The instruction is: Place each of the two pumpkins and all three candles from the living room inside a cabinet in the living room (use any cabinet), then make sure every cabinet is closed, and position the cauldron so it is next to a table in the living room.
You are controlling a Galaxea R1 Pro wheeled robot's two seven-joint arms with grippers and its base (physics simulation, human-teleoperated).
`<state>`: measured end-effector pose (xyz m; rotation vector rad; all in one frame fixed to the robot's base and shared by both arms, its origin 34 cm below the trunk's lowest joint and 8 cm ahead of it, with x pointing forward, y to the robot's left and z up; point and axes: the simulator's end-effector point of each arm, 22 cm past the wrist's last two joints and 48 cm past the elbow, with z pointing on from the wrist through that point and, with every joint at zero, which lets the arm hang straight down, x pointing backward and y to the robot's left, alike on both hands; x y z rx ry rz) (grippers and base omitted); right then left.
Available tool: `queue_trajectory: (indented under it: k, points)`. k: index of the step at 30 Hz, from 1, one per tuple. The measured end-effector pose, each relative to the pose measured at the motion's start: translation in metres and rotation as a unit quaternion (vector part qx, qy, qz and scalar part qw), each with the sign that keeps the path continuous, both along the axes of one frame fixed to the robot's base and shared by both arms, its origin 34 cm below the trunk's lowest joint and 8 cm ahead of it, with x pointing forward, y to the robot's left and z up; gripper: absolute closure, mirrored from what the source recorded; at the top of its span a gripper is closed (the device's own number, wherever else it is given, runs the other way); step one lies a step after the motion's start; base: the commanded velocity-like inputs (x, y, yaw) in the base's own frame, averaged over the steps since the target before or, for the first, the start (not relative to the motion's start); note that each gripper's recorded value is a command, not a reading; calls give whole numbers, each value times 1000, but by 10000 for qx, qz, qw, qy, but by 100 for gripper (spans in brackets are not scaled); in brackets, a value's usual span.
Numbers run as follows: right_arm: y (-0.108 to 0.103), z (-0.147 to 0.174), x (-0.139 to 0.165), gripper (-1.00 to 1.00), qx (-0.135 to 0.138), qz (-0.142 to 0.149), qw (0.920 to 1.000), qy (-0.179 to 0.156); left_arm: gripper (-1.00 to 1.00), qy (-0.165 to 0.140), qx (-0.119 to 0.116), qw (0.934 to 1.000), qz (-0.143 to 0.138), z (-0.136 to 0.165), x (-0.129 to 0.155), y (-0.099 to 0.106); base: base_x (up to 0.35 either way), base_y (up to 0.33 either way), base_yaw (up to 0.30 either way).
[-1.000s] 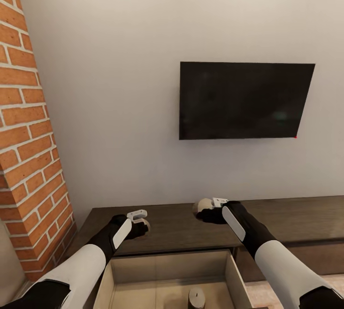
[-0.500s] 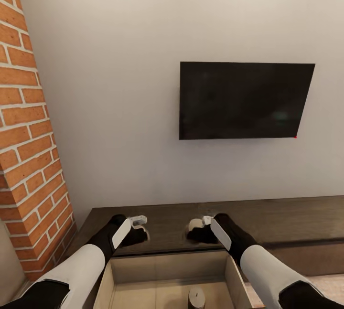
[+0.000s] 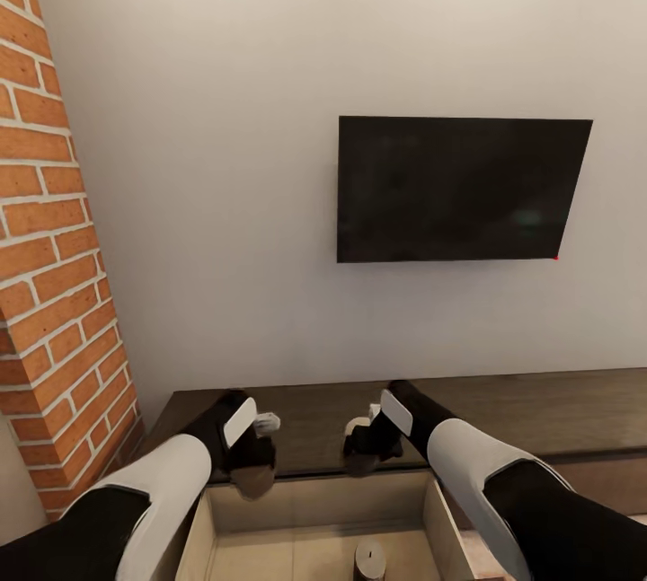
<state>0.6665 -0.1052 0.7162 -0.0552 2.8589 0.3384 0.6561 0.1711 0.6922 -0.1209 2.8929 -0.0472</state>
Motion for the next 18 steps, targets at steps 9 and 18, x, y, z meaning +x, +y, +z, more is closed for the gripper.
queue_trajectory:
  k: [9,18]
  points:
    - [6,-13,-30,100,9,131,9982,589,100,139,-54,9999,-70,-6,-9,-14,0,0,0]
    - [27,-11,-37,100,221,254,9973,658,100,206,-401,9990,72,-6,-12,-28,0,0,0]
